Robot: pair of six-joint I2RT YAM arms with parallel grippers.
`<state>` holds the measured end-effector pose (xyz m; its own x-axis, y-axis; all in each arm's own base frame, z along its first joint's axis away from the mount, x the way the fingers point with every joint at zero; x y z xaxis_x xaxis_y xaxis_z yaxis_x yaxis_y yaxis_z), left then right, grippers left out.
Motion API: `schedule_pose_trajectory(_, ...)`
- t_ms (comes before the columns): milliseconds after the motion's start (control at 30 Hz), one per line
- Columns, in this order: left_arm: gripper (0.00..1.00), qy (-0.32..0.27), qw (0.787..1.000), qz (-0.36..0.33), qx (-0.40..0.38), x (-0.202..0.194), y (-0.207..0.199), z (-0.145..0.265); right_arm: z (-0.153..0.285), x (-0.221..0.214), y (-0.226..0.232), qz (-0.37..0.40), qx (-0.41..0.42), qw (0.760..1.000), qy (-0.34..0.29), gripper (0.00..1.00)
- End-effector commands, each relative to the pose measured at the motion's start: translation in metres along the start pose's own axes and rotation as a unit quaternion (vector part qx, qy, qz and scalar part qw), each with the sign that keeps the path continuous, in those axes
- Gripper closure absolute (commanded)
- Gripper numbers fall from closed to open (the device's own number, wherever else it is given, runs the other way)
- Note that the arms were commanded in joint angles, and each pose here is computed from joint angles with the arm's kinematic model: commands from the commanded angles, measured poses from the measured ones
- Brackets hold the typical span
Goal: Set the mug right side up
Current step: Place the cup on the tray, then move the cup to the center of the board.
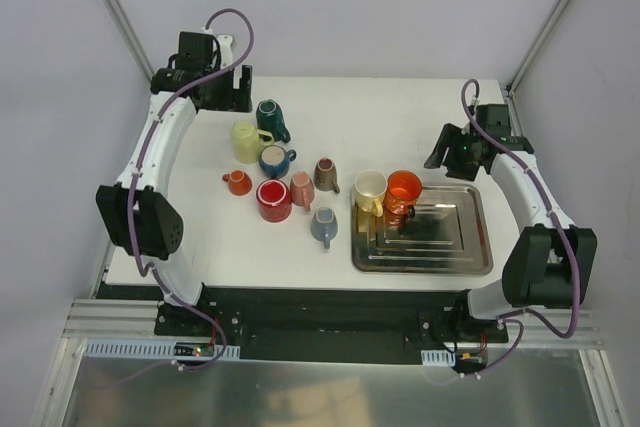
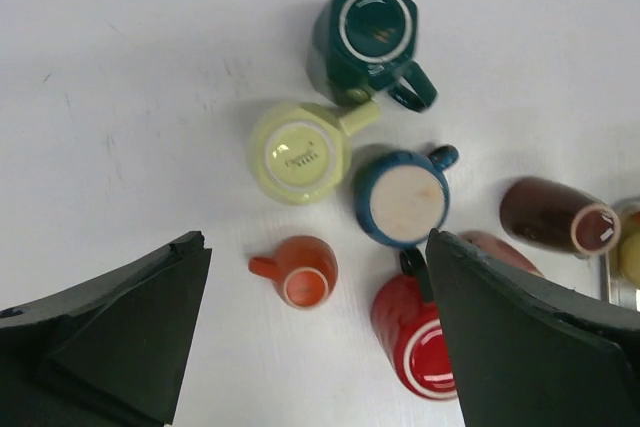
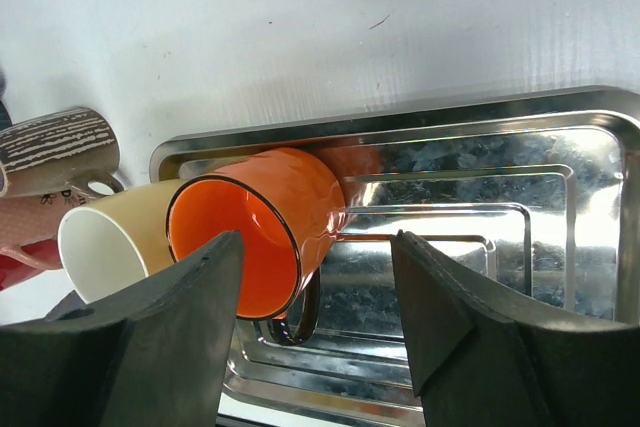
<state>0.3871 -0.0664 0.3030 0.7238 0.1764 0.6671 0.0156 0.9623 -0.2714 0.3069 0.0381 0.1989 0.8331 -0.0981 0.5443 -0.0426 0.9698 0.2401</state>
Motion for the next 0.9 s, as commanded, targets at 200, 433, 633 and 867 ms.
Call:
schedule_pose_trajectory(200, 0.1, 0.037, 0.999, 0.032, -0.01, 0.013, 0.008, -0.055, 0.007, 0.009, 0.01, -0.019, 0.033, 0.999, -0.023, 0.33)
schedule_pose_trajectory(433, 0.07, 0.075, 0.996, 0.03, 0.027, -0.01, 0.024, -0.069, 0.013, -0.001, 0.012, 0.0, 0.046, 0.998, -0.033, 0.33)
schedule_pose_trajectory(633, 0.07, 0.09, 0.996, 0.026, 0.012, -0.01, 0.024, -0.09, 0.011, 0.004, 0.013, 0.009, 0.055, 0.998, -0.042, 0.33)
schedule_pose_trajectory(867, 0.04, 0.099, 0.989, -0.024, -0.109, 0.006, 0.005, -0.125, 0.01, 0.021, 0.021, 0.023, 0.078, 0.995, -0.057, 0.32)
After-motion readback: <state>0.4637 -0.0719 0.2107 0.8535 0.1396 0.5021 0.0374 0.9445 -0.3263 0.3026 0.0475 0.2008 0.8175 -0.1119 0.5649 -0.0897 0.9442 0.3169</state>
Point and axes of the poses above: each gripper's point midway between its finger pads, its own z axis back along the fingers, its own y axis along the line the jaws close on, x = y × z, the point moved 7 cm from there along z, back along the fingers, and after that the axes turned 13 degrees about z, right-handed, at the moved point
